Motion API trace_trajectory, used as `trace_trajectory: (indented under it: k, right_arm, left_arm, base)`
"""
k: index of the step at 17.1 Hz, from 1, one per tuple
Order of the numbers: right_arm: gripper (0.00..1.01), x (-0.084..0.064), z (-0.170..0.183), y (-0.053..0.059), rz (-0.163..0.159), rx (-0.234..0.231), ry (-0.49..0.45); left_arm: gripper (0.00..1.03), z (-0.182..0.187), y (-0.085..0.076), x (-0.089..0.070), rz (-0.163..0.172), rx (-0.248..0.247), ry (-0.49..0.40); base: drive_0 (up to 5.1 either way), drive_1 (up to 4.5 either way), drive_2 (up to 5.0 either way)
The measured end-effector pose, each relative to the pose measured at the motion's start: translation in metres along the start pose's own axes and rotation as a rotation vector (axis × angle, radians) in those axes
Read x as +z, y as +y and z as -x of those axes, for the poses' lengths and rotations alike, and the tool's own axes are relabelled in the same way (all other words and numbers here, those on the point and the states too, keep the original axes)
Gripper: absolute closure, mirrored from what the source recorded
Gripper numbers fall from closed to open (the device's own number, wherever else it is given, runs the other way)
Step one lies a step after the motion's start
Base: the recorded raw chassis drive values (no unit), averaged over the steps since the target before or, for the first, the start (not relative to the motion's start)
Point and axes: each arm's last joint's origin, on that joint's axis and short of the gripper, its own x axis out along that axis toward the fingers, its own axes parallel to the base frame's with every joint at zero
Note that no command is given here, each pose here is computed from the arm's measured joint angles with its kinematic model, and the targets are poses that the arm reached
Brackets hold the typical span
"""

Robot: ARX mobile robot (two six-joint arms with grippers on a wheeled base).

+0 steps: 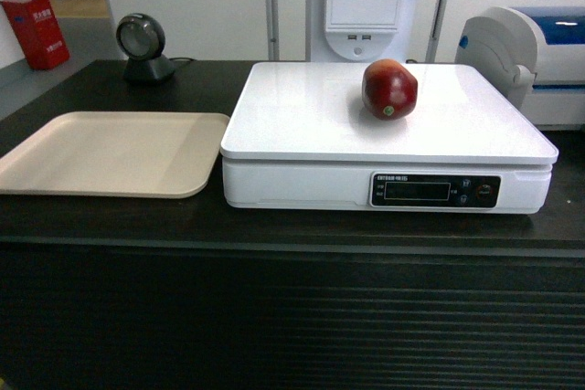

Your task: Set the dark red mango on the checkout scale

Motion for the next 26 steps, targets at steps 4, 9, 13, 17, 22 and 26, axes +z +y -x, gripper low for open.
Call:
trace_trajectory:
  k: [4,9,13,17,22,26]
  right_arm:
    - [0.03,0.0,0.0,0.0,0.0,0.0,0.0]
    - [0.03,0.0,0.0,0.0,0.0,0.0,0.0]
    - [0.03,0.0,0.0,0.0,0.0,0.0,0.0]
    - [0.03,0.0,0.0,0.0,0.0,0.0,0.0]
    - [0.03,0.0,0.0,0.0,0.0,0.0,0.0]
    - [0.03,0.0,0.0,0.0,0.0,0.0,0.0]
  left_arm:
    - [1.01,0.044,0.025,-0.031,-0.006,0.006,0.012]
    - [1.01,0.082,0.039,-0.055,-0.008,-0.002,0.025]
    - [1.01,0.104,0.051,-0.064,-0.008,-0.002,0.028]
    - [1.01,0.107,0.05,-0.066,-0.008,-0.007,0.03]
    - [1.01,0.112,0.051,-0.069,-0.008,-0.006,0.033]
    - [1.01,0.116,0.051,-0.07,-0.008,-0.006,0.032]
  base:
    - [0.0,0.0,0.0]
    - [0.0,0.0,0.0]
    - [0.0,0.0,0.0]
    - [0.0,0.0,0.0]
    - [0.0,0.0,0.0]
    - [0.0,0.0,0.0]
